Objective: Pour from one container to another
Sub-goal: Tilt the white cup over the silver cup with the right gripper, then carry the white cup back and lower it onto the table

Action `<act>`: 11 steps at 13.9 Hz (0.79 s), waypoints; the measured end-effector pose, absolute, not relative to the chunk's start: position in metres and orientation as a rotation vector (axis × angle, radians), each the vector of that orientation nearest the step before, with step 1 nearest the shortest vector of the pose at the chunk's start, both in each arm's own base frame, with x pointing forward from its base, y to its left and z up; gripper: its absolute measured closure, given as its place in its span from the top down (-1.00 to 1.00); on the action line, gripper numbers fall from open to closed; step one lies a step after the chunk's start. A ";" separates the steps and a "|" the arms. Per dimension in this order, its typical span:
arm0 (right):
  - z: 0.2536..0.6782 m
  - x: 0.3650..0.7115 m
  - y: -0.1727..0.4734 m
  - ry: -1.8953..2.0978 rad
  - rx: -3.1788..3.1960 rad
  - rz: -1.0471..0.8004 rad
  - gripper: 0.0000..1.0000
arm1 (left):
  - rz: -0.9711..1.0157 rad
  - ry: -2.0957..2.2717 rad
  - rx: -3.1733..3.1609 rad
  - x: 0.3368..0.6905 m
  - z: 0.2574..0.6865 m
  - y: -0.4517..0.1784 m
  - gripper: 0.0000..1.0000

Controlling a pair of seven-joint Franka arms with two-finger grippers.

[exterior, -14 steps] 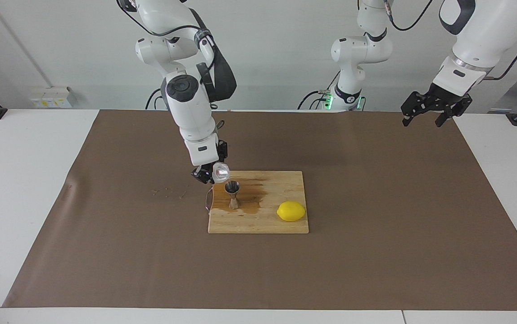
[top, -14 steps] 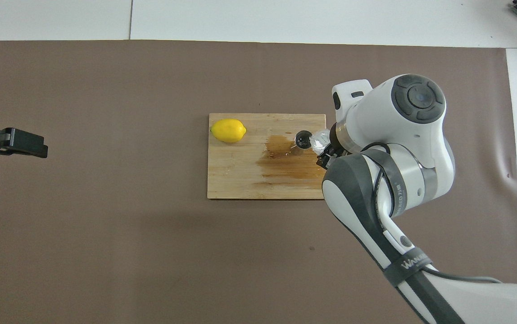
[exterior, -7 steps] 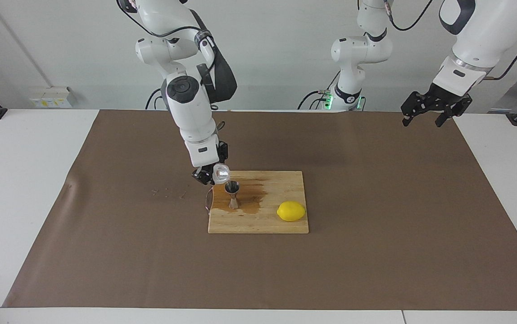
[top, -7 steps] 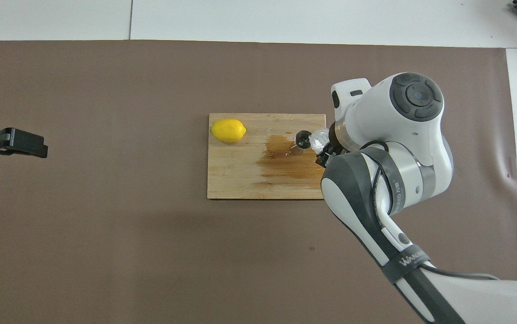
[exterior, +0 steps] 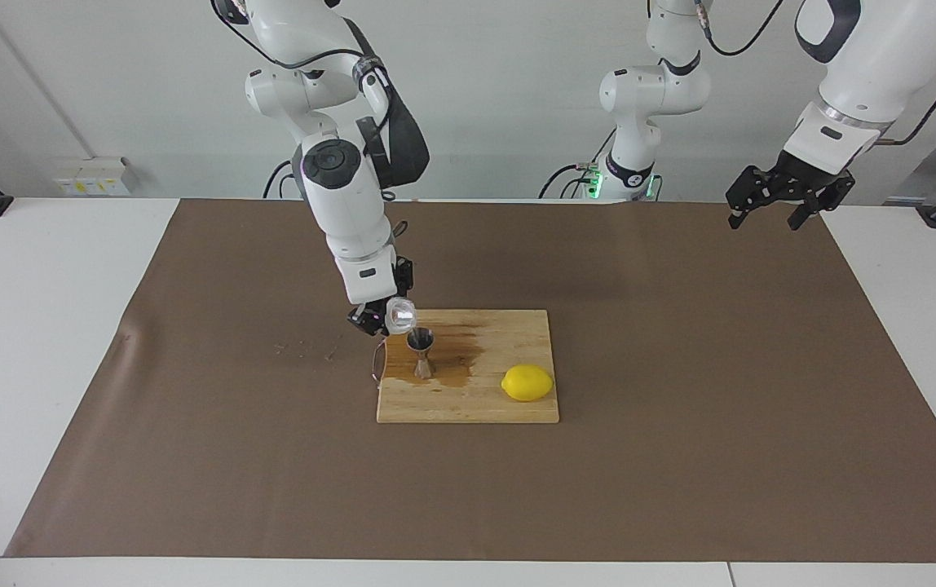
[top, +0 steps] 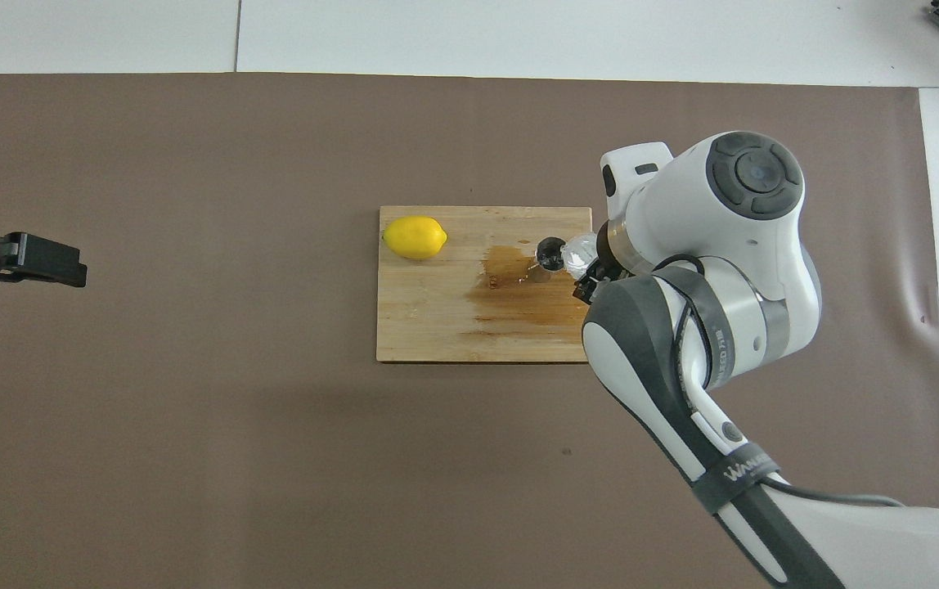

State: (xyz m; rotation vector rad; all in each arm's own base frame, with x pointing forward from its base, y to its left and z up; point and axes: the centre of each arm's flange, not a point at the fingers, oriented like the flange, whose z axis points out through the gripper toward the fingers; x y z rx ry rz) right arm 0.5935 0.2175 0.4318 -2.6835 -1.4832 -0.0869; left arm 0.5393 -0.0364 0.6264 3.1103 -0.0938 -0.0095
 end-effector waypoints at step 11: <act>0.436 0.611 0.183 -1.616 -2.321 -0.317 0.03 | -0.009 -0.094 3.110 0.539 0.626 -0.036 1.00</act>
